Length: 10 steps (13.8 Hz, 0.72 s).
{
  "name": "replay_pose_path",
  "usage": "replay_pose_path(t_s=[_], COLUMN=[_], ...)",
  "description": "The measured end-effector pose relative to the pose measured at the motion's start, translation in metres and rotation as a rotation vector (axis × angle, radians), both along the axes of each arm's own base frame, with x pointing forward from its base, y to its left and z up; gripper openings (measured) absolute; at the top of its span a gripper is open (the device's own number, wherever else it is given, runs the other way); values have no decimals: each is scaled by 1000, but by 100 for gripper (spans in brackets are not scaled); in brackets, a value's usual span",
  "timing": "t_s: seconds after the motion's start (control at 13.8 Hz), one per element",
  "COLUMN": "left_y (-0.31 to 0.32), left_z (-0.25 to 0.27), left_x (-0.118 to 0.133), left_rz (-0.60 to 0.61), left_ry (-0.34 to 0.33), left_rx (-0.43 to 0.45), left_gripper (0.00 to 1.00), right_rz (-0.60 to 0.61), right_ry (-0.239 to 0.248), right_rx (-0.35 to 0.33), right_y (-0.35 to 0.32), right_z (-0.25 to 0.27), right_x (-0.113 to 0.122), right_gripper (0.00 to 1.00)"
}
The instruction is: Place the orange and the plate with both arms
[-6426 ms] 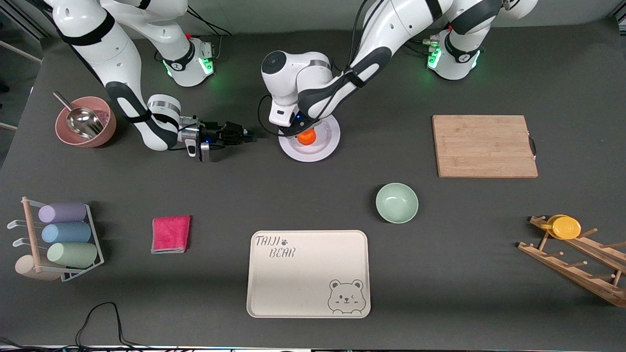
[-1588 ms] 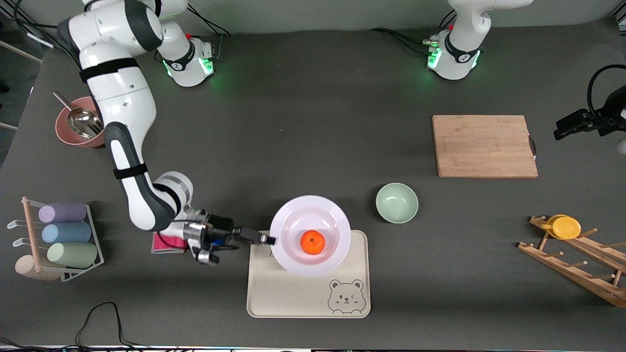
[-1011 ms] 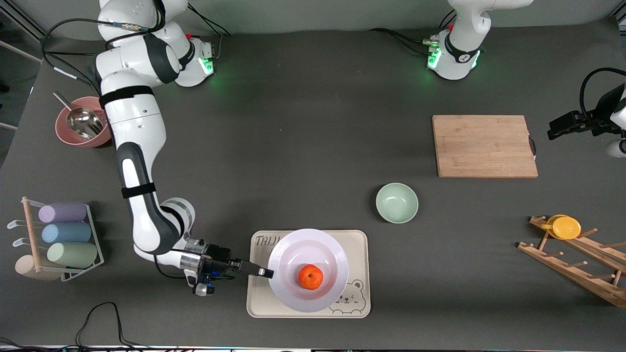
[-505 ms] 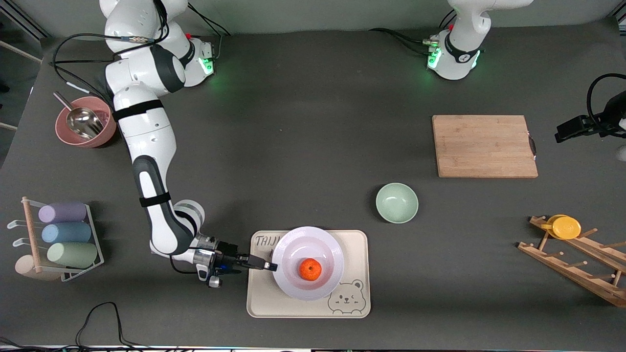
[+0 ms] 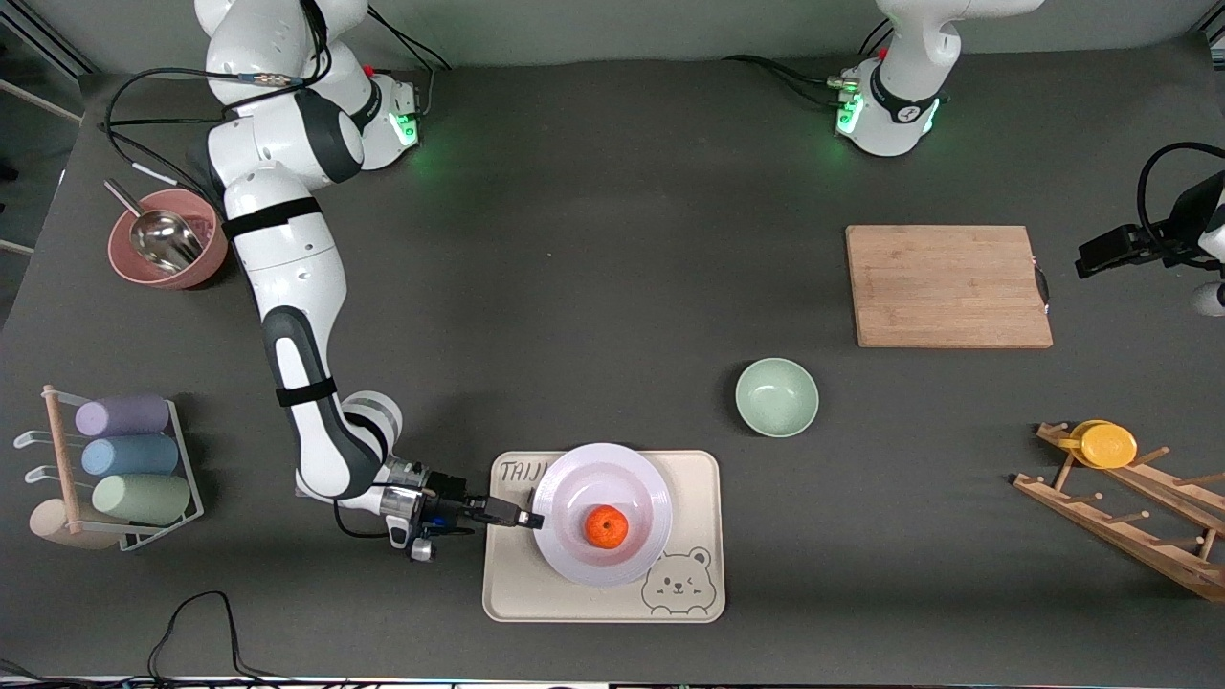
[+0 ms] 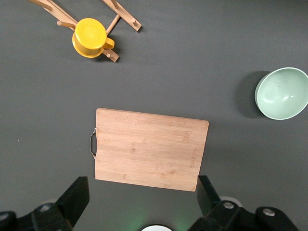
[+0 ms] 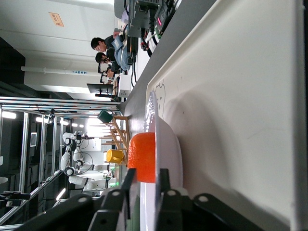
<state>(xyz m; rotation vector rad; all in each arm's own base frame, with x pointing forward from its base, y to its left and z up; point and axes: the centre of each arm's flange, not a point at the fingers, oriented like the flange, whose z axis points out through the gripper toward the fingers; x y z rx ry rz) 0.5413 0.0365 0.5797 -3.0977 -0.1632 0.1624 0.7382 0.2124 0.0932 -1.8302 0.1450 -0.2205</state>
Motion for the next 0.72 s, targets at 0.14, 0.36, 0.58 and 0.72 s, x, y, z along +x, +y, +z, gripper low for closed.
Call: replay_pose_path(t_s=[0.14,0.36,0.58,0.72], left_y=[-6,-19,-33,-36], left_z=[5,5,12,16], left_x=[1,7,18,21], left_rz=[-9,-32,-59,-58], left_ry=[-12,-38,-123,-149], left_rx=[-3,-4,30,31], left_gripper=[100,100,100,100], right_rz=[6,51,82,111], right_ry=[-3,11,61,59], right_rx=[-6,-66,-160,-237], right_y=[0,-4,-17,-28], right_z=[0,5,18,30], right_x=[0,1,6,10], right_gripper=[49,52,54,61])
